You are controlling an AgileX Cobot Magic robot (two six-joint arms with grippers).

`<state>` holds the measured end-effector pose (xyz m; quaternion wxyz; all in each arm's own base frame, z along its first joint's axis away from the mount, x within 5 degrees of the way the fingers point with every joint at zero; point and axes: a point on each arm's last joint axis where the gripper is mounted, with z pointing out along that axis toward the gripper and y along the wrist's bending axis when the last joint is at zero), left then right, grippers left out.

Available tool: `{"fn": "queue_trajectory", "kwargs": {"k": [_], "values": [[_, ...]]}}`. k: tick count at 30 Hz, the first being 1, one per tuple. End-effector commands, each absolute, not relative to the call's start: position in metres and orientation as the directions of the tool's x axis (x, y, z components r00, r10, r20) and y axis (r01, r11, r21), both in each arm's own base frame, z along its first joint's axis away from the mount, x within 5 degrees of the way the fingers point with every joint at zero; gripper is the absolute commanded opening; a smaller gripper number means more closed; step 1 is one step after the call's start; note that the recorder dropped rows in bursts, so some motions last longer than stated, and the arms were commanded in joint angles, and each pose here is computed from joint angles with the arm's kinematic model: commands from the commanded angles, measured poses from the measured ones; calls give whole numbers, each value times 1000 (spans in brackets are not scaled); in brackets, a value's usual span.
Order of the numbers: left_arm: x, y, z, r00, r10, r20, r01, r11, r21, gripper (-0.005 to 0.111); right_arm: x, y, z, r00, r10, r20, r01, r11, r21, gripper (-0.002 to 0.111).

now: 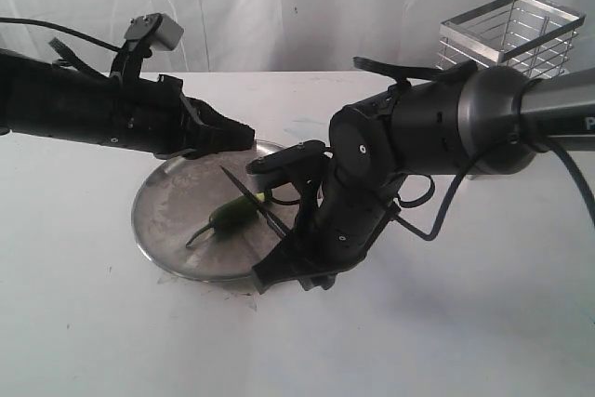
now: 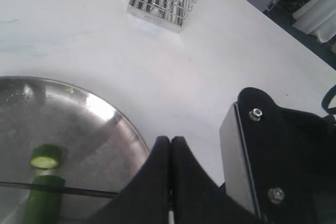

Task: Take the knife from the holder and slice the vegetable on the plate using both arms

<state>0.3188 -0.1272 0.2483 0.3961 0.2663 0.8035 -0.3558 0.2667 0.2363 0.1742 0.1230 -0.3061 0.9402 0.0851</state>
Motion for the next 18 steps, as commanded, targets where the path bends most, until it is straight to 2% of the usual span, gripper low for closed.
{"fn": "queue_trajectory", "kwargs": {"k": [1,12,15,18], "values": [[321,-124,249,-541,139,-829,685,644,-340,0,265,237,176,-773,-564,-291,-608,789,84,0],[336,-107,241,-529,163,-833,555,809,-195,0,263,236,175,-782,-564,-265,-603,792,92,0],[344,-103,233,-553,116,-825,475,857,-199,0,262,236,175,-783,-566,-256,-603,792,92,0],[354,-103,226,-566,107,-817,452,870,-199,0,262,236,175,-790,-557,-256,-595,798,99,0]]}}
